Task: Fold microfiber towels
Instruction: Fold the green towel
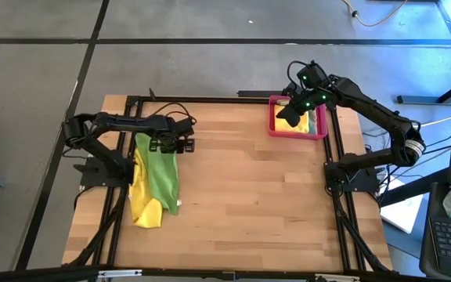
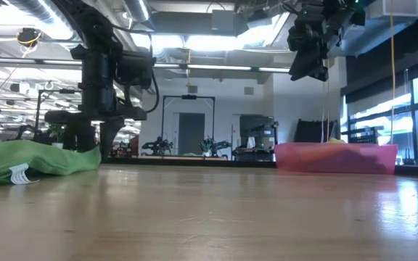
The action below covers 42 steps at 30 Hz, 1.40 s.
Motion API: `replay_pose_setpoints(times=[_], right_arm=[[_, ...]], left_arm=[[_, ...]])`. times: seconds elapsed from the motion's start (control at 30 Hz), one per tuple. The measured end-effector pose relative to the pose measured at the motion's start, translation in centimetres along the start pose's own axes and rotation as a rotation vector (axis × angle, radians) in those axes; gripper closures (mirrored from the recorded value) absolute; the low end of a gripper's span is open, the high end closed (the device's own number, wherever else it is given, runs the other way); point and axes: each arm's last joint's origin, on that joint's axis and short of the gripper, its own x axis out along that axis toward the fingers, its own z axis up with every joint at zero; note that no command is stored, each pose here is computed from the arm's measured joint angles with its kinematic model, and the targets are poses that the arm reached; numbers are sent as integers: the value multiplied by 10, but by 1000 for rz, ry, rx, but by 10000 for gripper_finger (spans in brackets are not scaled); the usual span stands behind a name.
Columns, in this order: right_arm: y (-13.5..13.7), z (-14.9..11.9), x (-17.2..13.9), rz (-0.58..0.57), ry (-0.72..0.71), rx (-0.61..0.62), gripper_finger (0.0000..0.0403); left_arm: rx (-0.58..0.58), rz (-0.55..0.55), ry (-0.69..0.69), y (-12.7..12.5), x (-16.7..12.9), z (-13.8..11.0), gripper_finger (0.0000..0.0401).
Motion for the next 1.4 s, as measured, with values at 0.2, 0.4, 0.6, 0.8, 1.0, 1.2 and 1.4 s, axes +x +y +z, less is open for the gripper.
replay_pose_setpoints(times=[0.2, 0.4, 0.6, 0.8, 1.0, 1.2, 1.4], right_arm=[[0, 0, 0, 0, 0, -7, 311], [0, 0, 0, -1, -2, -21, 311], [0, 2, 0, -3, -16, -29, 311], [8, 8, 3, 154, -58, -24, 311], [37, 13, 25, 211, -67, -224, 275], [65, 32, 65, 167, -216, -510, 185], [72, 47, 104, 66, -339, -700, 130]], left_arm=[[90, -40, -35, -11, -12, 0, 391], [208, -58, -129, -32, -46, 1, 400], [258, -148, -291, -60, -95, 7, 401], [215, -238, -477, -76, -144, 22, 401], [161, -281, -561, -77, -170, 37, 401], [155, -323, -585, -79, -185, 41, 401], [178, -387, -572, -84, -200, 35, 401]])
